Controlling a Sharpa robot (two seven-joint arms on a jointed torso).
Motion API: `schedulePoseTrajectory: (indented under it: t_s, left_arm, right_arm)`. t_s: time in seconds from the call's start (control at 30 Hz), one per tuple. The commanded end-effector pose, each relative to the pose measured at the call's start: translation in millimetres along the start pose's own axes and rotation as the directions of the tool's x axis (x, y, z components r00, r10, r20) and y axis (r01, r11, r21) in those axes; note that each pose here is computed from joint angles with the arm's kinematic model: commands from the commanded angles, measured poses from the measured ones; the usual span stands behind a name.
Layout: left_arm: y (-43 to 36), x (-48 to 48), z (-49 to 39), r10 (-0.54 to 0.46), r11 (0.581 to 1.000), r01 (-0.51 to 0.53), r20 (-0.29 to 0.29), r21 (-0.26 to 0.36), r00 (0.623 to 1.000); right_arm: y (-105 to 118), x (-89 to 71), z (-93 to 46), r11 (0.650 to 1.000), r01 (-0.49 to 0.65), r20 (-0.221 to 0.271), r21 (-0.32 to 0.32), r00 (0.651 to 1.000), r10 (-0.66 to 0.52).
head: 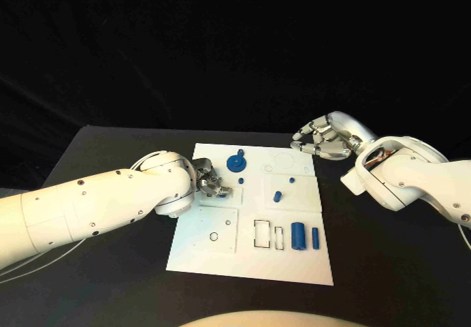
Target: Assemble the parts on the task board
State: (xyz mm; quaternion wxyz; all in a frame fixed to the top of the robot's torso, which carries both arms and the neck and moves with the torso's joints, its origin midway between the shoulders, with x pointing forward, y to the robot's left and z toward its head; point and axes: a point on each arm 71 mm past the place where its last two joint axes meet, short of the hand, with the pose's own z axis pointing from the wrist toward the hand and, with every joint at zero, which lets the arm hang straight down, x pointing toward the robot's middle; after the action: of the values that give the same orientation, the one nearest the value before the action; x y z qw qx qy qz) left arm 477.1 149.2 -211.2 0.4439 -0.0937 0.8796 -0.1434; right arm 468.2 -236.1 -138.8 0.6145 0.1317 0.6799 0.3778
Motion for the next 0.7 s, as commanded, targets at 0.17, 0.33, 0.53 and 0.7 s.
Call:
schedulePoseTrajectory:
  t_s: [0.17,0.33,0.53,0.7]
  left_arm:
    - [1.0,3.7,-2.3,-0.001,0.999,0.000,-0.032,-0.037,0.999]
    - [-0.6,0.2,-4.1,-0.008,1.000,0.007,-0.024,-0.030,1.000]
    - [-2.9,-3.9,-6.9,-0.010,1.000,0.009,-0.017,-0.022,1.000]
    - [-5.2,-10.4,-11.1,-0.015,1.000,0.015,-0.009,-0.011,1.000]
  right_arm:
    - [0.4,0.4,0.1,1.000,0.009,-0.005,-0.010,1.000,-0.009]
    - [0.0,0.1,0.3,1.000,0.009,-0.002,-0.010,1.000,-0.009]
    - [-0.1,0.0,0.6,1.000,0.010,-0.001,-0.010,1.000,-0.010]
    - [-0.6,-0.4,0.6,1.000,0.010,0.000,-0.009,1.000,-0.010]
